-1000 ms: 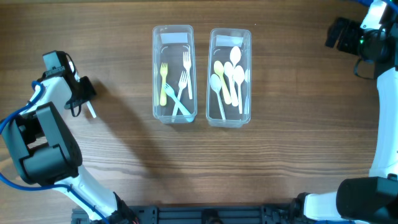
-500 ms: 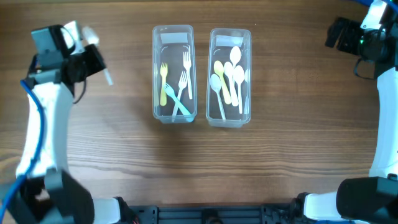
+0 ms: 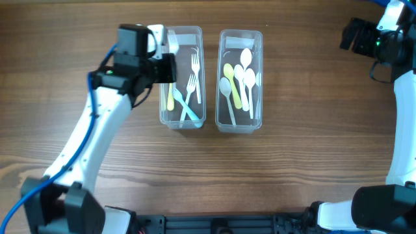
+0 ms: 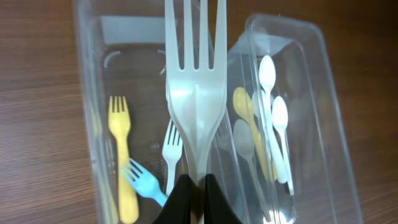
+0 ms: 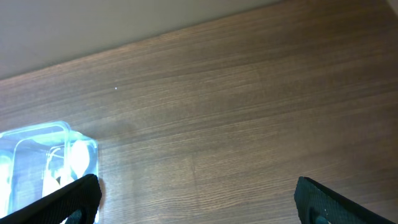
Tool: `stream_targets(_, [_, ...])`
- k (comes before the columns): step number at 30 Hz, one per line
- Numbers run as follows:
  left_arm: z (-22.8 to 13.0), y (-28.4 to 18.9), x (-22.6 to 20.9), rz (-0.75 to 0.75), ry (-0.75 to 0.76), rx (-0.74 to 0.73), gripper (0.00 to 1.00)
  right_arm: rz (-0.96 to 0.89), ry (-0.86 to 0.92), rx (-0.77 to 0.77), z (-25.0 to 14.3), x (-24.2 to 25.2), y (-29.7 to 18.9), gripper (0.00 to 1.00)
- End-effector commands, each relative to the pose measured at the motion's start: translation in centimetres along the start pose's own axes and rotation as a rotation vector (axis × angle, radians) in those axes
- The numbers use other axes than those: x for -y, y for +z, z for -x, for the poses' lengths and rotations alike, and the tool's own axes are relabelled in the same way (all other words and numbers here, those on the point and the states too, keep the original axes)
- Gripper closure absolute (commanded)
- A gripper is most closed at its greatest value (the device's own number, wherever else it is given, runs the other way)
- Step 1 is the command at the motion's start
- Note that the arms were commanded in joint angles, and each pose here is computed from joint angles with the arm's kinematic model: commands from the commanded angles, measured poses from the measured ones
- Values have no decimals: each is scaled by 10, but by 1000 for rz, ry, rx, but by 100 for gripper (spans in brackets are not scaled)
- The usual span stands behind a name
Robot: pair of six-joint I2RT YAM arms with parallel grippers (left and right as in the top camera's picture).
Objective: Pack container
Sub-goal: 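Carry the last white fork over the left container and lower it, then open the left gripper, release the fork, and lift away left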
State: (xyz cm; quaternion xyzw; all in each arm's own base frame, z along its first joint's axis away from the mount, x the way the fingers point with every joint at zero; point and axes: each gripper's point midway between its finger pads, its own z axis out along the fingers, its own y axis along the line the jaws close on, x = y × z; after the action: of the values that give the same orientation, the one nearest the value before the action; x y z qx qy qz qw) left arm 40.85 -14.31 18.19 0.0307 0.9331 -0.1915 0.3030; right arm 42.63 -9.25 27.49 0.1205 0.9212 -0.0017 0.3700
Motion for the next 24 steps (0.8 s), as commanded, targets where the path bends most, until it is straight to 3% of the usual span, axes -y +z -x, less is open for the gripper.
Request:
stream_targets(1, [-14, 31, 0, 31, -8, -61, 96, 6, -13, -1, 0, -2, 2, 0])
stream_targets(9, [-28, 62, -17, 66, -29, -116, 96, 6, -13, -2, 0, -2, 2, 0])
stream_targets(11, [-28, 62, -17, 66, -29, -116, 92, 6, -12, -2, 0, -2, 2, 0])
stream_targets(14, [-27, 61, -16, 65, -29, -114, 44, 6, -12, -2, 0, -2, 2, 0])
stream_targets(17, [-20, 51, -12, 58, -24, -87, 37, 6, -12, -2, 0, -2, 2, 0])
stream_targets(22, [16, 1, -6, 43, -18, 60, 5, 6, -13, -2, 0, -2, 2, 0])
stream_targets(24, [31, -25, -16, 79, -32, 129, 0, 6, -12, -2, 0, -2, 2, 0])
